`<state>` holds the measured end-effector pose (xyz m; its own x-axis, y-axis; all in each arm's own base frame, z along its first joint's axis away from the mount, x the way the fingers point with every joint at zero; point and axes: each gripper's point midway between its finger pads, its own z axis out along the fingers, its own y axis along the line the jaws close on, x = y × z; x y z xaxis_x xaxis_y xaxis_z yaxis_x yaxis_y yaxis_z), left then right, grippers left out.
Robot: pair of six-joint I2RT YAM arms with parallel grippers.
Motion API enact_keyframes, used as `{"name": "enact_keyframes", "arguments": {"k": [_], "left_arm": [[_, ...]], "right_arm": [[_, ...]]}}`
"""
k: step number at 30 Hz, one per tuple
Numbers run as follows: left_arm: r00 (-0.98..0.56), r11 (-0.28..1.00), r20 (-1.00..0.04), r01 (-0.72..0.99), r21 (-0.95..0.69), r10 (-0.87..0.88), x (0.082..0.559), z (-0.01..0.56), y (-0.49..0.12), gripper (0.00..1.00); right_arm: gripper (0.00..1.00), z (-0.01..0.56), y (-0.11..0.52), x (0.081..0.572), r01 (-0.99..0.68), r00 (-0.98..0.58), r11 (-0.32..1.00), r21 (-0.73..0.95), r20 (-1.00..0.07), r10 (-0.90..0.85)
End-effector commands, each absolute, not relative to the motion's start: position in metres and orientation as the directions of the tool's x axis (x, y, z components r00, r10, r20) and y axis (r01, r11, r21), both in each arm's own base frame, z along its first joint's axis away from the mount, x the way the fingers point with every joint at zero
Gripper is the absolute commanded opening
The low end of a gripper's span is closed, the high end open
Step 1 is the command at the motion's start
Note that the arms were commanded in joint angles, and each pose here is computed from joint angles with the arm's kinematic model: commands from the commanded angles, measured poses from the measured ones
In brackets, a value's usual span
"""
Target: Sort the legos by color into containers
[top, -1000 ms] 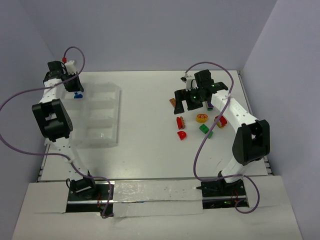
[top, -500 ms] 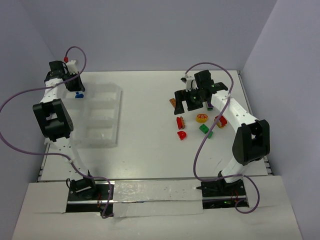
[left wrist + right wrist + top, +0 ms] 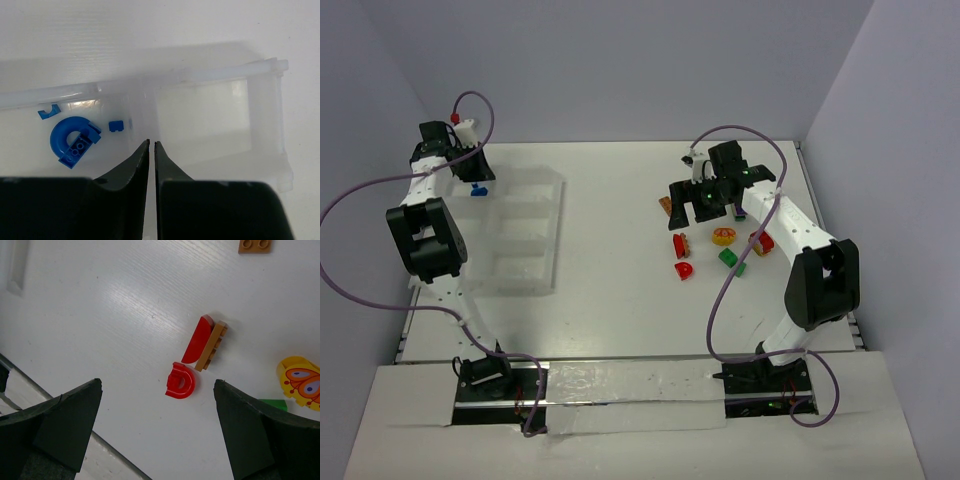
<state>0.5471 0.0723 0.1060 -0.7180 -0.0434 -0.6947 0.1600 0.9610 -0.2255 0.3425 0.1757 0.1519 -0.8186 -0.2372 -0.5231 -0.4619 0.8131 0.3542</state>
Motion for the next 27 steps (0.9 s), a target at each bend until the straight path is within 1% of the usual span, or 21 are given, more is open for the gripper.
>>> {"name": "enact_keyframes", "arguments": {"k": [1,2,4,6,9,12,13,14,15,17,19,20,22,24,27], "left_arm": [[-0.686,0.945,-0.727,0.217,-0.246,-0.032,0.542,0.135,0.057,0.17],[-0.682,0.939,-0.731,0.230,-0.256,-0.033,0.541,0.137,0.054,0.22],[-0.654,0.924,-0.756,0.272,-0.269,-0.028,0.538,0.151,0.047,0.39],[-0.608,0.914,-0.793,0.305,-0.267,-0.029,0.536,0.177,0.043,0.49],[-0.537,0.907,-0.842,0.331,-0.261,-0.046,0.532,0.223,0.034,0.58],[-0.473,0.919,-0.881,0.337,-0.204,-0.022,0.524,0.258,0.026,0.62],[-0.455,0.925,-0.890,0.335,-0.181,-0.010,0.518,0.265,0.022,0.66],[-0.437,0.931,-0.900,0.330,-0.155,0.005,0.509,0.272,0.018,0.73],[-0.407,0.939,-0.913,0.322,-0.120,0.023,0.505,0.284,0.016,0.75],[-0.410,0.949,-0.911,0.305,-0.083,0.052,0.488,0.279,0.008,0.76],[-0.380,0.955,-0.922,0.292,-0.045,0.072,0.472,0.292,-0.001,0.76],[-0.403,0.955,-0.912,0.292,-0.050,0.076,0.464,0.279,-0.005,0.77],[-0.396,0.952,-0.914,0.304,-0.038,0.090,0.449,0.281,-0.015,0.77],[-0.413,0.953,-0.905,0.302,-0.034,0.098,0.433,0.269,-0.023,0.77],[-0.410,0.953,-0.907,0.300,-0.038,0.093,0.422,0.267,-0.028,0.76]], "right_arm": [[1.00,0.155,0.178,0.345,-0.479,-0.804,0.808,0.343,-0.542,-0.246],[1.00,0.155,0.178,0.345,-0.479,-0.804,0.808,0.343,-0.542,-0.246],[1.00,0.155,0.178,0.345,-0.481,-0.801,0.808,0.340,-0.545,-0.248],[1.00,0.157,0.177,0.345,-0.483,-0.798,0.809,0.334,-0.549,-0.249],[1.00,0.156,0.174,0.343,-0.488,-0.793,0.813,0.317,-0.551,-0.261],[1.00,0.152,0.167,0.340,-0.487,-0.788,0.826,0.285,-0.551,-0.275],[1.00,0.150,0.164,0.338,-0.485,-0.786,0.833,0.268,-0.551,-0.281],[1.00,0.146,0.159,0.337,-0.480,-0.784,0.842,0.245,-0.550,-0.287],[1.00,0.144,0.155,0.336,-0.474,-0.783,0.851,0.227,-0.550,-0.290],[1.00,0.135,0.145,0.334,-0.450,-0.790,0.874,0.182,-0.538,-0.295],[0.99,0.123,0.135,0.332,-0.425,-0.803,0.894,0.140,-0.514,-0.301],[0.98,0.119,0.132,0.332,-0.421,-0.805,0.898,0.127,-0.508,-0.306],[0.95,0.107,0.129,0.325,-0.423,-0.814,0.901,0.101,-0.479,-0.328],[0.93,0.096,0.133,0.312,-0.426,-0.834,0.896,0.128,-0.440,-0.333],[0.93,0.084,0.139,0.297,-0.430,-0.851,0.888,0.165,-0.402,-0.337]]}}
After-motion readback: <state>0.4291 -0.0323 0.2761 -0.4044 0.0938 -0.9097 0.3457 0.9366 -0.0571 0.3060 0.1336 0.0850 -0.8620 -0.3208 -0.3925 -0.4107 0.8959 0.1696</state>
